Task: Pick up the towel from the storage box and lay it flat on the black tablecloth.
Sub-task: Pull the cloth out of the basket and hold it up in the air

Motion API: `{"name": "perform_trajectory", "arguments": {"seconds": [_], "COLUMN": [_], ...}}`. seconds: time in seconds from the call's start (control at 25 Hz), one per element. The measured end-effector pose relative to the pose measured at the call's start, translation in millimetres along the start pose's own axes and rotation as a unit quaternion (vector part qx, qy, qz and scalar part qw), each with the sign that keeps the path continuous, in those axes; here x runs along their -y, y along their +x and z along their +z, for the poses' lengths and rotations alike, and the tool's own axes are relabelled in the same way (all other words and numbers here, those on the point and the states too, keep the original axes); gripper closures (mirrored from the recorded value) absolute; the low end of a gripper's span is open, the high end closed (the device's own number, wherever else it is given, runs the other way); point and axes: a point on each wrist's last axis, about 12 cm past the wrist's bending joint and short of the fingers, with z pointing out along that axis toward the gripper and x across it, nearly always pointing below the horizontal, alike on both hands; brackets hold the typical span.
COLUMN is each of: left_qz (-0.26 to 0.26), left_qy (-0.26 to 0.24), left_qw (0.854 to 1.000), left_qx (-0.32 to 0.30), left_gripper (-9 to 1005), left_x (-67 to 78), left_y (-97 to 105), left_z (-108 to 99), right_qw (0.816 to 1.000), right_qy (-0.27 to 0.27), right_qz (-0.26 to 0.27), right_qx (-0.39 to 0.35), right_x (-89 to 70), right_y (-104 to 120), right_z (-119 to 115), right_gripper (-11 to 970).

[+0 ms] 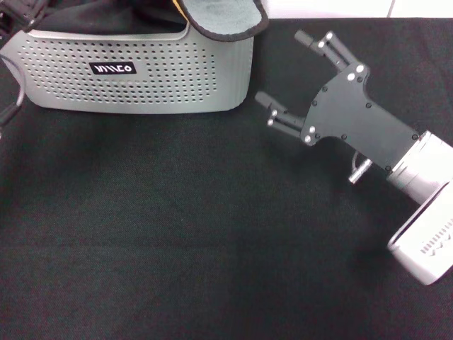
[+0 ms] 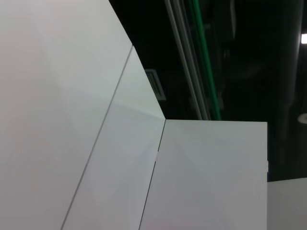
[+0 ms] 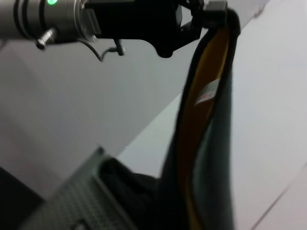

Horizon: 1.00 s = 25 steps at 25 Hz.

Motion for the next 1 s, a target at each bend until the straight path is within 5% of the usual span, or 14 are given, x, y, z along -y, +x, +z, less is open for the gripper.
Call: {"name": "perform_trajectory", "arguments": {"seconds": [0.32,0.56,1.0], "left_qz": [-0.002,-0.001,-0.003], "left_qy": [-0.004,-0.007,-0.009], "left_qw": [1.0,1.0,1.0], "left_qx": [0.001,0.002,0.002], "left_gripper": [955,955,955], "left_x": [1.4,2.6,3.9], "left_y": [1,1,2], "left_z": [-3,-6,-8], "right_qw": [0.99,0.988,0.988], "right_qy": [0.046,0.041,0.032], "right_qz": [-0.131,-0.144,-0.146], "right_qx": [-0.018,-0.034,-0.038], "right_x": [4.9,15.4,18.7], "right_y": [-3,3,4], "right_z": [10,27,38], "right_gripper": [118,319,393]}}
